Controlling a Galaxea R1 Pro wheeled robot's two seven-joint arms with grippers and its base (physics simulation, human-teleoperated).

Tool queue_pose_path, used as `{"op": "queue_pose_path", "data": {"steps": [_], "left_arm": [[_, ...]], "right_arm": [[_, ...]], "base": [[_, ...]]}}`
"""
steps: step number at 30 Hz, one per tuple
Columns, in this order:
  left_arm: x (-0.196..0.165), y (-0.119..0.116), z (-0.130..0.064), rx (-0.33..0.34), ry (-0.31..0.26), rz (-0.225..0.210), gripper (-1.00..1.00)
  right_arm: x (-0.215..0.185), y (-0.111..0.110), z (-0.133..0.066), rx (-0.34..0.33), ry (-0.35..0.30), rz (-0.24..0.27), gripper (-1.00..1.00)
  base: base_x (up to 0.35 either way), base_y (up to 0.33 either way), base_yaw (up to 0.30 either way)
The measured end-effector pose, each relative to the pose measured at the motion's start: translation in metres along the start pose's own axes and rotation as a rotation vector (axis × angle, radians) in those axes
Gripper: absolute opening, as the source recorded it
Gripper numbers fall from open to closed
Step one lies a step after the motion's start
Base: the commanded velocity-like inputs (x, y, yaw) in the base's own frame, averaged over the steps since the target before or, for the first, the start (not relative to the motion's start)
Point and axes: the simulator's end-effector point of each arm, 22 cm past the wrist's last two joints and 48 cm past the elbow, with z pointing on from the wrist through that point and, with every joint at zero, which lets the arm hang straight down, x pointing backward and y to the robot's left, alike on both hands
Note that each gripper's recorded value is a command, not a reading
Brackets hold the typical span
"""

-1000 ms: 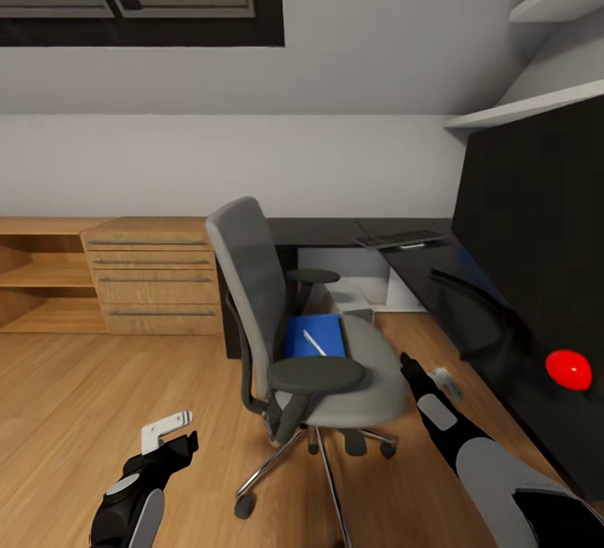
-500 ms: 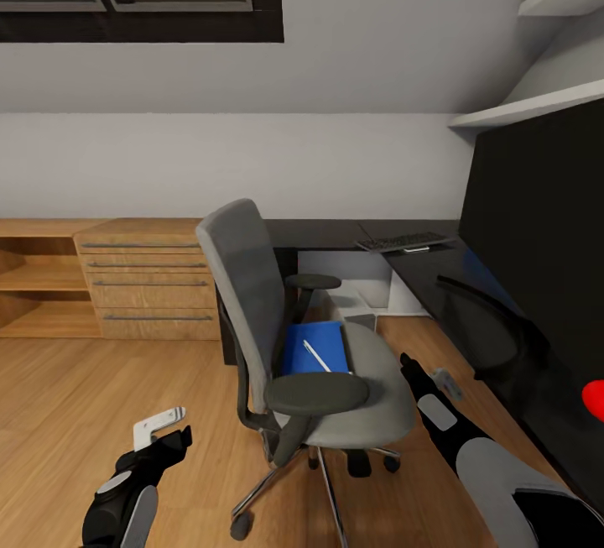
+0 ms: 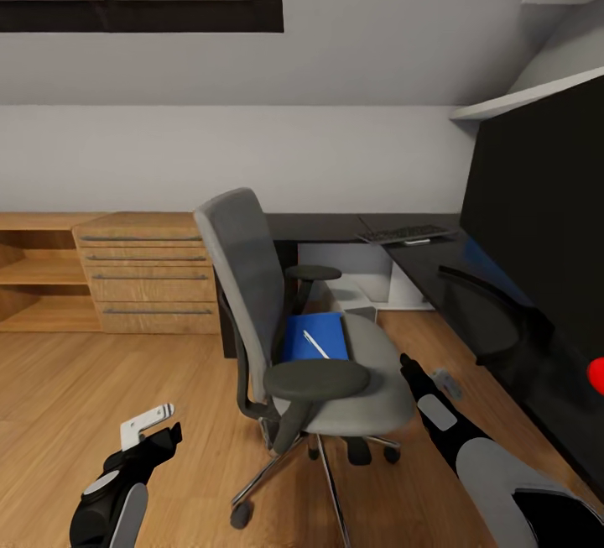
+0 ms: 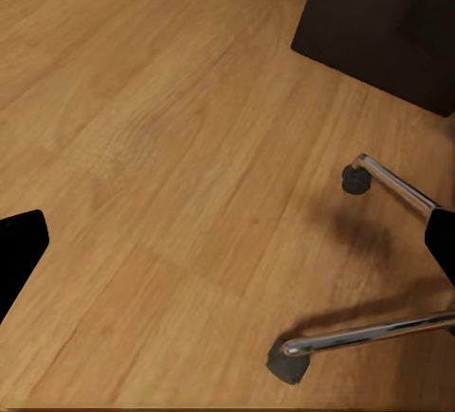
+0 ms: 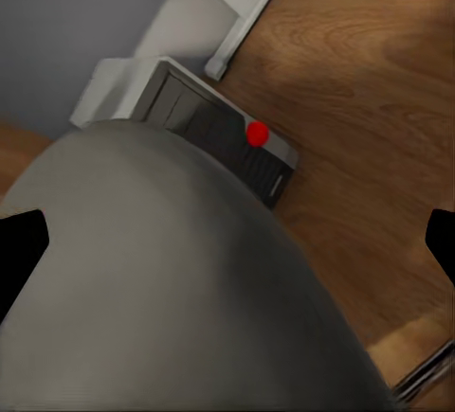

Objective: In the bedroom, organize the workspace by keeping the computer under the desk, ensuring the monitor is on the desk, placing the keyboard on the desk next to the monitor, placing the mouse on the desk next to the keyboard, moving the folder from the swivel chair onto the desk next to the mouse, stacking the notebook on top of the folder with the pen on top of the notebook, and positioning the swivel chair next to the desk.

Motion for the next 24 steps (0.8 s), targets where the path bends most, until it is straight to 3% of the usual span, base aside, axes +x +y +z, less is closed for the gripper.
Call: {"op": "queue_pose_path", "data": {"steps": [24], "left_arm": [[0.011, 0.002, 0.007, -0.007, 0.021, 0.012, 1.0]], "right_arm": [[0.009, -0.012, 0.006, 0.019, 0.012, -0.005, 1.0]], "base": [[0.04, 0.0, 0.0]]}}
